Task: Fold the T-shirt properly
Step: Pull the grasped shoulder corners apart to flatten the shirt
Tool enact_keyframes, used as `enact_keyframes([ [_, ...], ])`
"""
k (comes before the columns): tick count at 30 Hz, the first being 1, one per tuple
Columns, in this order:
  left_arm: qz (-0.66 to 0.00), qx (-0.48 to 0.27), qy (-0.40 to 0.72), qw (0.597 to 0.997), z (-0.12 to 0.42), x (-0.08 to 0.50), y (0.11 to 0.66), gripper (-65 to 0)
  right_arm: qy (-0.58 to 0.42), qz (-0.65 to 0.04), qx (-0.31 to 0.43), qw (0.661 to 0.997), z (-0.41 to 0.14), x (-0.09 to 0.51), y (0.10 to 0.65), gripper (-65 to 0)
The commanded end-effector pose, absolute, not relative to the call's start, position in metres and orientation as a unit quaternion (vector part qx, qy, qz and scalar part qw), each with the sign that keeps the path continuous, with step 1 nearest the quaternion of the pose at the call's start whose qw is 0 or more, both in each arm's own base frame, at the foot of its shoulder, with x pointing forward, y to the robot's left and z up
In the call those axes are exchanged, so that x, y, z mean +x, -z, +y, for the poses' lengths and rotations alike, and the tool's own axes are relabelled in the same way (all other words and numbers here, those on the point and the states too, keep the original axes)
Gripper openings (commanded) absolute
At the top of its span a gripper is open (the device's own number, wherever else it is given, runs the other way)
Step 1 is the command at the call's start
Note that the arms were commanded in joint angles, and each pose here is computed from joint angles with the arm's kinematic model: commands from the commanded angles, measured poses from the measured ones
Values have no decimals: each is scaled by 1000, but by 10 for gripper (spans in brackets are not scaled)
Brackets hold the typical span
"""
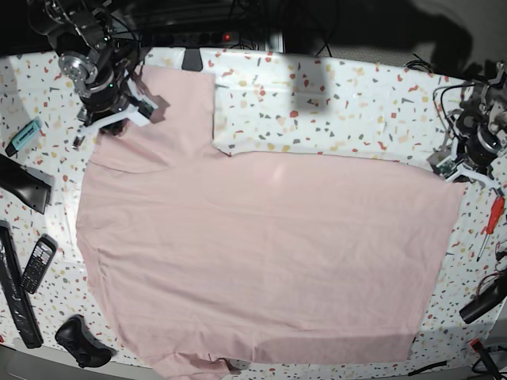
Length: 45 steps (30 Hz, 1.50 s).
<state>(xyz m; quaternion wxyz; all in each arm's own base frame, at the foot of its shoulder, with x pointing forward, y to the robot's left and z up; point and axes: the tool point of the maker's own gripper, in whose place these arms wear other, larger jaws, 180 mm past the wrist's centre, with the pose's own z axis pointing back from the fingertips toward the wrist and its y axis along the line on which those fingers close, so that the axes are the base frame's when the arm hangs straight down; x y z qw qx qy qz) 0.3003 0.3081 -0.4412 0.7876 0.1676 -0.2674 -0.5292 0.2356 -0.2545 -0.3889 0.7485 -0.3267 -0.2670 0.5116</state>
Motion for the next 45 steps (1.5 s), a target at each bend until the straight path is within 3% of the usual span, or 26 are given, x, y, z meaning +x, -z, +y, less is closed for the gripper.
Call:
enact_keyframes([
  [1,-248,176,537,787,318,294,438,-650,-507,-280,-343,740,-257,240,376,-650],
  [16,-243,155,544,788,296,220,438,-650,-507,-226,-317,769,-261,159,402,-650],
  [21,-251,160,526,797,302,202,425,-650,-512,-202,-353,757,-273,132,399,-650],
  [27,-255,165,519,799,306,187,409,-650,-519,-184,-341,762,-270,105,400,-650],
  [39,-232,173,534,795,311,169,410,-650,-511,-208,-316,772,-243,92,373,-650],
  [45,-240,179,536,789,311,176,407,-650,-489,-244,-330,770,-241,113,350,-650],
])
